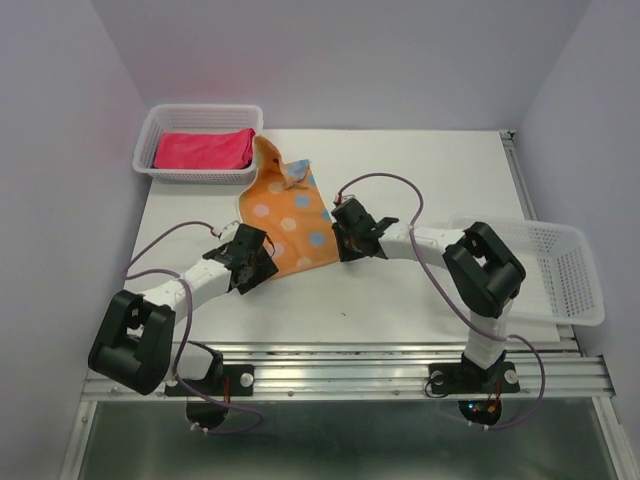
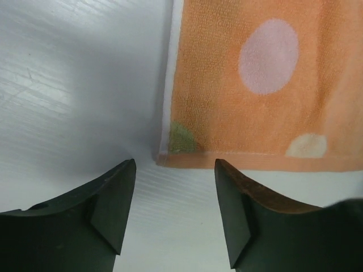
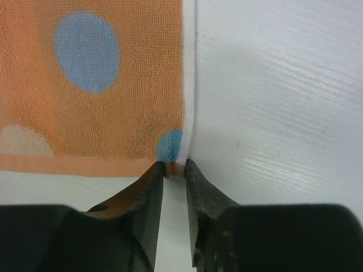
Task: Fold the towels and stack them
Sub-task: Flatten out the crumpled towel
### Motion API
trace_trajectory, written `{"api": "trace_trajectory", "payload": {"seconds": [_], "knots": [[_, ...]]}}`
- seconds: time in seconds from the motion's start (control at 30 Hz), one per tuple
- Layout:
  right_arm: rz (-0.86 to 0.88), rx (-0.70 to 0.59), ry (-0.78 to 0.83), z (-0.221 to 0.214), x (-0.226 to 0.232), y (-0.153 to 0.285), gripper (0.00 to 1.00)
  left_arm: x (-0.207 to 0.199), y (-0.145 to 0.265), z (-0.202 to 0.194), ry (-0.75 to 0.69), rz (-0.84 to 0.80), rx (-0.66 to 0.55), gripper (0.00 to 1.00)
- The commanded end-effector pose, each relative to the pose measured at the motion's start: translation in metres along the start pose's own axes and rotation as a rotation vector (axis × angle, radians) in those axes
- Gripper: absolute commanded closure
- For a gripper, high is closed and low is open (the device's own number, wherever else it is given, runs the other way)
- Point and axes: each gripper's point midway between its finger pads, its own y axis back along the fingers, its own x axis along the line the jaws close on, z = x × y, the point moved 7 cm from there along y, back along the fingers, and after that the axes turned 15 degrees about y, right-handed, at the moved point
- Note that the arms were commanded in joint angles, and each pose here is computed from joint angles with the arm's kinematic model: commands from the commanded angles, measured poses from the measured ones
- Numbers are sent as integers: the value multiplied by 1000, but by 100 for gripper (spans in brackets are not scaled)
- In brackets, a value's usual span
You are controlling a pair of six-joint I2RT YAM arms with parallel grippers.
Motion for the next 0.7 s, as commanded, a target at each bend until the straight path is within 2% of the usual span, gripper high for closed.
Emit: {"api": "trace_trajectory", "payload": {"seconds": [0.0,0.07,0.1,0.13,0.27,0.4,0.47,0.6,0.67], "knots": [[-39,15,-26,-4,0,-3,79,2,-8,-7,-3,16,34,36],[-25,11,-37,-5,2,-2,86,2,-11,-9,-3,10,45,55],[-13,1,-45,-4,3,-2,93,-1,-13,-11,-4,-7,58,85],[-11,7,-43,-7,4,-2,97,0,-13,-11,-8,-3,60,100],[-7,-44,-62,1,3,9,99,-9,-7,-11,-10,-56,68,100],[31,-160,-66,17,2,38,99,-30,27,-2,-19,-229,9,100],[70,-268,-66,35,2,67,99,-41,46,1,-41,-329,-14,100],[159,-440,-63,61,2,128,99,-73,113,18,-59,-630,-63,100],[204,-553,-56,77,-1,173,99,-85,162,27,-81,-803,-87,100]]}}
